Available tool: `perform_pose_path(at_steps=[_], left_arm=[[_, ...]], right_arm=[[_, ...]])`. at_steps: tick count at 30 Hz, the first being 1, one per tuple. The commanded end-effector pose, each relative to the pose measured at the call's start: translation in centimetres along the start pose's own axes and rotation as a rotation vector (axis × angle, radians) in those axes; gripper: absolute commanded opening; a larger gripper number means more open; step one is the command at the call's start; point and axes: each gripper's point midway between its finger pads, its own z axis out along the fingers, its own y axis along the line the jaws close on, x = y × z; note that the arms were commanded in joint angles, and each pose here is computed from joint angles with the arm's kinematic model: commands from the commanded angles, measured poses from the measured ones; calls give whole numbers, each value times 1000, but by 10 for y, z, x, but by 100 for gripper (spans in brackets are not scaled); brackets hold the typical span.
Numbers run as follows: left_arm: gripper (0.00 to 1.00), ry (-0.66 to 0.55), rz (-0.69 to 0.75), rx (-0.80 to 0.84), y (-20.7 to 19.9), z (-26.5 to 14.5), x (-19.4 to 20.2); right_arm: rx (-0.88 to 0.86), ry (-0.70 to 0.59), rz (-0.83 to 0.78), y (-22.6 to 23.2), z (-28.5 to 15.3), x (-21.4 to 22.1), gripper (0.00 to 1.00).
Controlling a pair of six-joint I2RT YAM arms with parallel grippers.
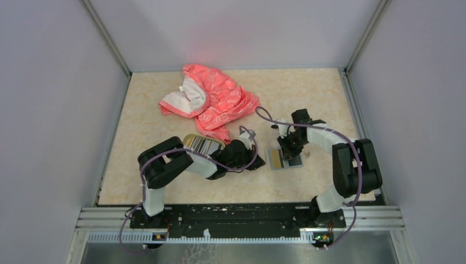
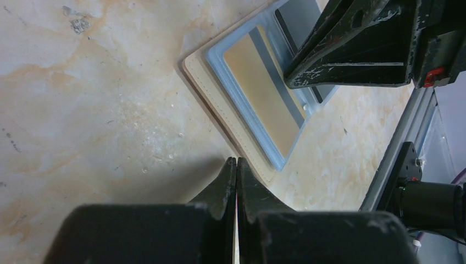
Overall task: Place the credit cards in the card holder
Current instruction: Insert the credit card into the card holder.
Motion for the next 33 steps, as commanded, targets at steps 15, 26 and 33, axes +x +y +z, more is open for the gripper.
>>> perform_pose_path(at_steps=[15,26,33], left_arm=[[0,-13,23,54,-24,6,-19],[0,47,23,-1,-14,17,-9],[0,58,14,-29,-8,16,-5]], right_arm=[[40,40,-7,-10,3,-1,5],[33,35,-8,-9,3,-3,5],[32,33,-9,-9,3,-4,6]])
